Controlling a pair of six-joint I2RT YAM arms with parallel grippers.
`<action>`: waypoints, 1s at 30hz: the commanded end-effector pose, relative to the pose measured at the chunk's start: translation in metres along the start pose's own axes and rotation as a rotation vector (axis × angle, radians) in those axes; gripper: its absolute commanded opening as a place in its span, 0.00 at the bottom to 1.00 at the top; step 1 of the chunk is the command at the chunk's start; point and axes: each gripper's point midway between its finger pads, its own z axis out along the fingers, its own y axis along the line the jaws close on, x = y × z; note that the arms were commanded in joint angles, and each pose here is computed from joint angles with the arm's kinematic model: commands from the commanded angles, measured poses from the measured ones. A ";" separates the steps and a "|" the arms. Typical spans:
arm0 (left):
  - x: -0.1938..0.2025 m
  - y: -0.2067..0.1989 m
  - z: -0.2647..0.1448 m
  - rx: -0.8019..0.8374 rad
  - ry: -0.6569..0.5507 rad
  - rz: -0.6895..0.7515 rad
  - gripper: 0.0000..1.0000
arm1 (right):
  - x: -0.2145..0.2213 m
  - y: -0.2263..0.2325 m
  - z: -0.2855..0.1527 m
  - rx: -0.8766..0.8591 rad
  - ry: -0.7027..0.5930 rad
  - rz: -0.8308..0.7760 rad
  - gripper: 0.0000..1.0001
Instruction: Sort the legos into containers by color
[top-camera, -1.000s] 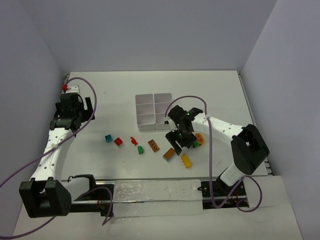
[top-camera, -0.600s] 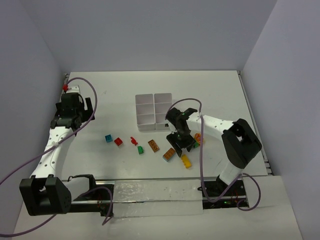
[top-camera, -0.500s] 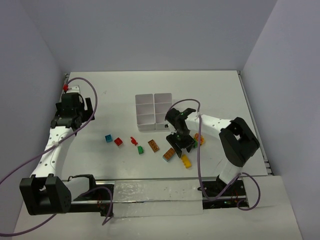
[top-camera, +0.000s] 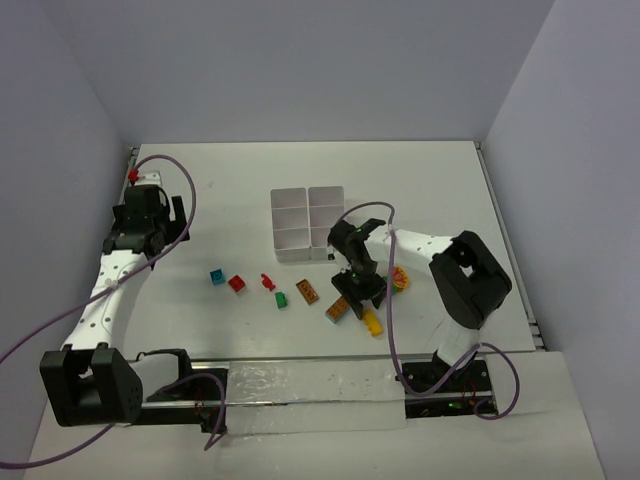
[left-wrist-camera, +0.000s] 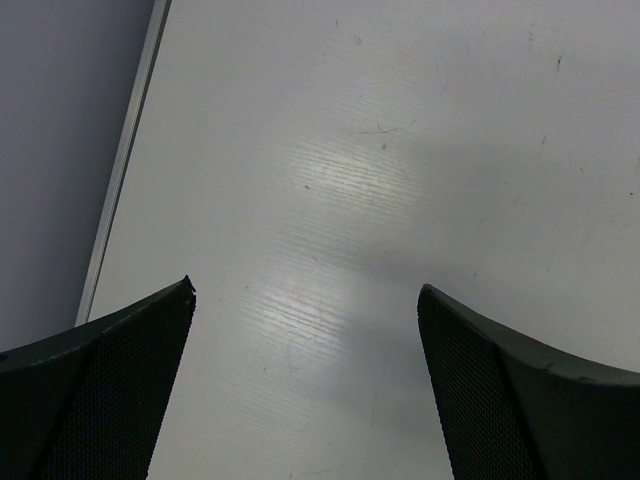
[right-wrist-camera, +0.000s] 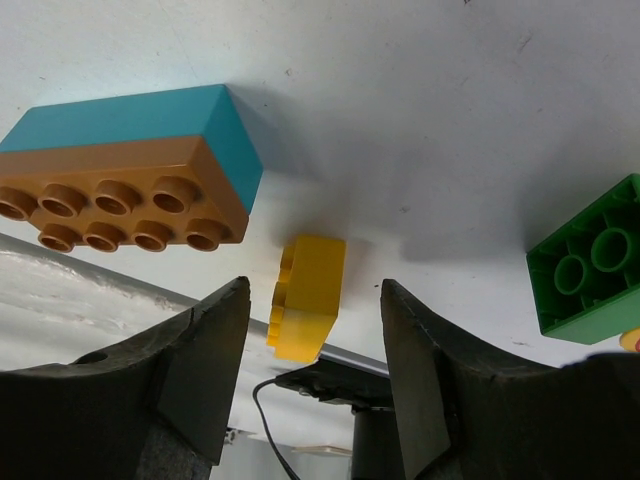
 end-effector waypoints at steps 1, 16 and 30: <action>-0.038 0.004 -0.007 -0.016 -0.101 -0.028 0.99 | -0.005 0.002 -0.001 0.012 0.011 0.005 0.57; -0.038 0.002 -0.007 -0.006 -0.099 -0.031 0.99 | -0.009 0.019 -0.036 -0.039 -0.129 -0.056 0.00; -0.060 -0.040 -0.047 0.305 -0.182 0.021 0.99 | -0.083 0.003 -0.220 0.114 -0.950 -0.089 0.00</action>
